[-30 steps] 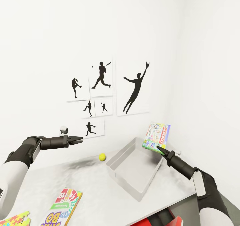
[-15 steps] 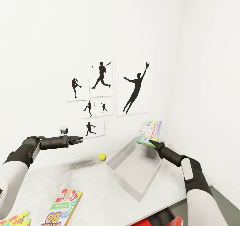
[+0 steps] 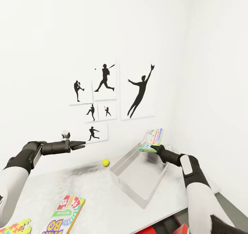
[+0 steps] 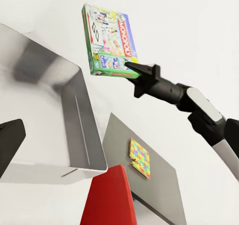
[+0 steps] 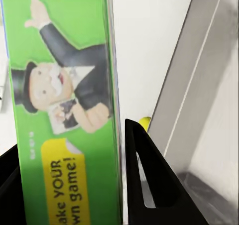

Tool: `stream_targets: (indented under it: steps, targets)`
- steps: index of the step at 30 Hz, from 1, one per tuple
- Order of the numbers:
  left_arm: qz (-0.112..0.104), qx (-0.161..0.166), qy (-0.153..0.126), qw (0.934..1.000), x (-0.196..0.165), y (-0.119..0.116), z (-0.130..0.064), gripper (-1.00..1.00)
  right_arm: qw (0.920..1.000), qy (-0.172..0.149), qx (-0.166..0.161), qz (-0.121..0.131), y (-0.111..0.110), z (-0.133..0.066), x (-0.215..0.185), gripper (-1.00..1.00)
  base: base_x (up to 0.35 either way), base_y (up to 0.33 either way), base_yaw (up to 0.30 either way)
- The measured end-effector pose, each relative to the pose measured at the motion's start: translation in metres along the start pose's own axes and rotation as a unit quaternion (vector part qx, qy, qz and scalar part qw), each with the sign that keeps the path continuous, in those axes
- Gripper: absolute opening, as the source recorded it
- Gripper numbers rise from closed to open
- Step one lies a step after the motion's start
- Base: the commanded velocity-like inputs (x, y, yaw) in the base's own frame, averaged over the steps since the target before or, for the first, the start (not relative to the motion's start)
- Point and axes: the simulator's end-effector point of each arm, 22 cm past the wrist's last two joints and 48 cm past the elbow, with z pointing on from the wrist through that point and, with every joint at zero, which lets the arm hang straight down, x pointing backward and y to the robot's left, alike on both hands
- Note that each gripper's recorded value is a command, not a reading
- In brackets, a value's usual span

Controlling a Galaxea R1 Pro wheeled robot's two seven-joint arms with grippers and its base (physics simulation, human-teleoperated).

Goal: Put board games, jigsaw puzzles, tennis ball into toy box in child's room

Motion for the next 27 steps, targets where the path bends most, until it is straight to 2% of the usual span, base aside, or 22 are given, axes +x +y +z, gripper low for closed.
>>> stream_targets:
  steps: [4,11,17,21,27]
  targets:
    - [0.0,0.0,0.0,1.0,0.0,0.0,0.0,1.0,0.9998,-0.002,0.019,0.0,-0.003,0.002,-0.004,-1.0,0.0,0.0,0.0]
    - [0.0,0.0,0.0,1.0,0.0,0.0,0.0,1.0,0.9999,0.006,0.008,0.01,0.016,0.013,0.006,-1.0,0.0,0.0,0.0]
    - [0.0,0.0,0.0,1.0,0.0,0.0,0.0,1.0,0.9989,0.01,0.042,0.019,0.005,0.017,0.014,-1.0,0.0,0.0,0.0]
    - [0.0,0.0,0.0,1.0,0.0,0.0,0.0,1.0,0.9983,0.009,0.047,0.032,0.003,0.017,0.015,-1.0,0.0,0.0,0.0]
    - [-0.001,0.0,0.0,1.0,0.001,0.001,0.0,1.0,0.9974,0.01,0.059,0.039,-0.003,0.018,0.016,-1.0,0.0,0.0,0.0]
